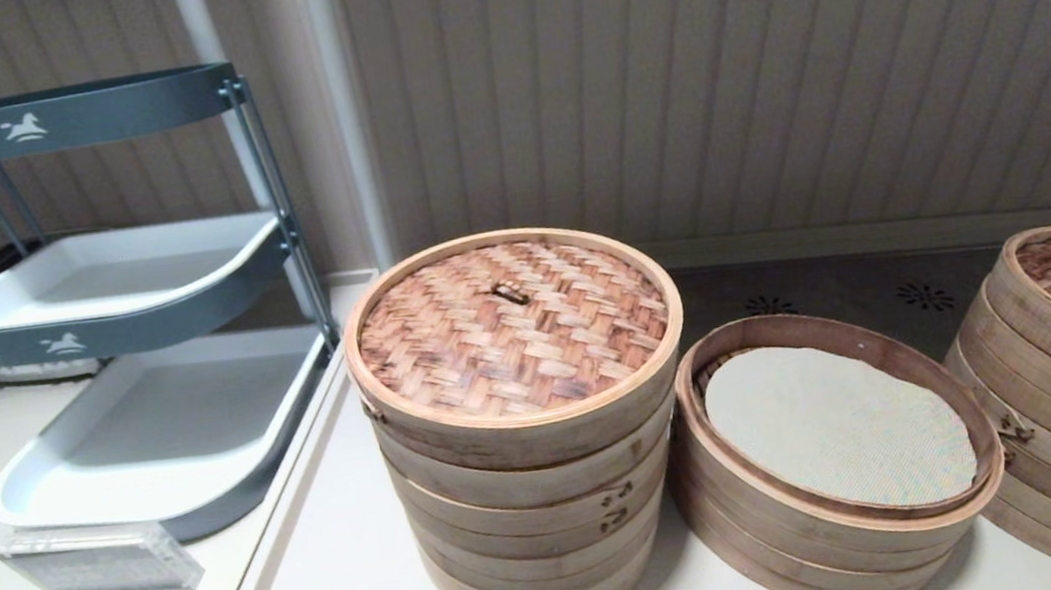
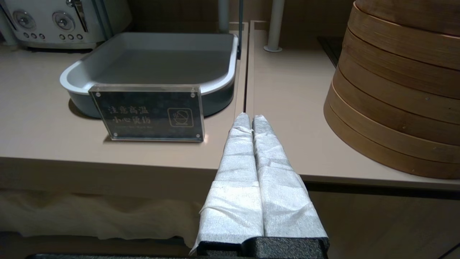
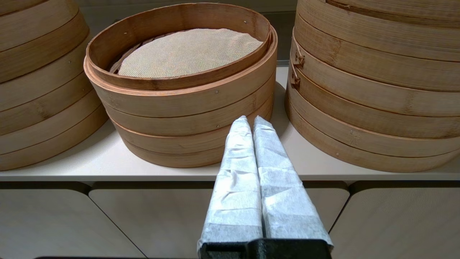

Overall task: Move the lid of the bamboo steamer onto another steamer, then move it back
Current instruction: Pick up the steamer

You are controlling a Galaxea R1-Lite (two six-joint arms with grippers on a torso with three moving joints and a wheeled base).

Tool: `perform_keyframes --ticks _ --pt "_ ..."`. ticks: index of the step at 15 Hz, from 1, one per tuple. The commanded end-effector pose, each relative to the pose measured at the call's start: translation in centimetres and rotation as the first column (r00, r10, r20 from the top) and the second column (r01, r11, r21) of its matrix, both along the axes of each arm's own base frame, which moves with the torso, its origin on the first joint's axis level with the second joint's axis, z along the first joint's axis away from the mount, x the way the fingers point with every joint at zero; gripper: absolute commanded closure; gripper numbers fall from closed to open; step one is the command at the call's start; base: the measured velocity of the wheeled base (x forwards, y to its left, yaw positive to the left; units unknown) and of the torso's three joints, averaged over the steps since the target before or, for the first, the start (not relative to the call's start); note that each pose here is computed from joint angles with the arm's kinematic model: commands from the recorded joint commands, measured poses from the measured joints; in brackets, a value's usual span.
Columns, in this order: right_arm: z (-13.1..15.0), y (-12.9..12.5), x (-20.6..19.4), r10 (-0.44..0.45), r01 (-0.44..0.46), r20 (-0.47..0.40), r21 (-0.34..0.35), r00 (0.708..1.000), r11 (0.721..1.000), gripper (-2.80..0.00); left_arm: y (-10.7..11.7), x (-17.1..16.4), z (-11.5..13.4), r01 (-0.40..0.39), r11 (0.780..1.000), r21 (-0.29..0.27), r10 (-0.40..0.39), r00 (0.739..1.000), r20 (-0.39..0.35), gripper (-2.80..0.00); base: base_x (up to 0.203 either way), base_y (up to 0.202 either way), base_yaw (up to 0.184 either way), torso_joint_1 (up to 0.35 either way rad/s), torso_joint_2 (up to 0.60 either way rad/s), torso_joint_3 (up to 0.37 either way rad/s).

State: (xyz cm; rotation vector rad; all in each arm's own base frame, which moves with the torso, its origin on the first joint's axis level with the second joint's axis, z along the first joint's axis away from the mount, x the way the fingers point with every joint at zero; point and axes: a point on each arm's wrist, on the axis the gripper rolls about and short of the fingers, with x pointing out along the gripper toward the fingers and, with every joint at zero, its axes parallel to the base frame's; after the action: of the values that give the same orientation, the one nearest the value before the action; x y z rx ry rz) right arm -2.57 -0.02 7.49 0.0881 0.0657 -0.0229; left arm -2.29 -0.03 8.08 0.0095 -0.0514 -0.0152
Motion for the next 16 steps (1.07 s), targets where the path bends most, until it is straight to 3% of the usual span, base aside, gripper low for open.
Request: perform_keyframes --ticks 1,13,16 --pt "0.0 0.0 0.0 0.000 0.000 -0.002 0.000 1.000 1.000 0.00 0.0 0.2 -0.8 0.000 1.000 0.000 0.000 1.000 -0.028 0.00 0.000 0.000 0.000 0.000 0.00 0.000" --pt "0.5 0.0 -0.2 0.003 -0.002 0.016 -0.017 1.000 1.000 0.00 0.0 0.2 -0.8 0.000 1.000 0.003 0.000 1.000 -0.027 0.00 0.000 0.000 0.000 0.000 0.00 0.000" --pt "4.4 0.1 -1.8 0.039 -0.037 0.088 -0.018 0.995 0.999 0.00 0.0 0.2 -0.8 0.000 1.000 0.003 0.000 1.000 -0.027 0.00 0.000 0.000 0.000 0.000 0.00 0.000"
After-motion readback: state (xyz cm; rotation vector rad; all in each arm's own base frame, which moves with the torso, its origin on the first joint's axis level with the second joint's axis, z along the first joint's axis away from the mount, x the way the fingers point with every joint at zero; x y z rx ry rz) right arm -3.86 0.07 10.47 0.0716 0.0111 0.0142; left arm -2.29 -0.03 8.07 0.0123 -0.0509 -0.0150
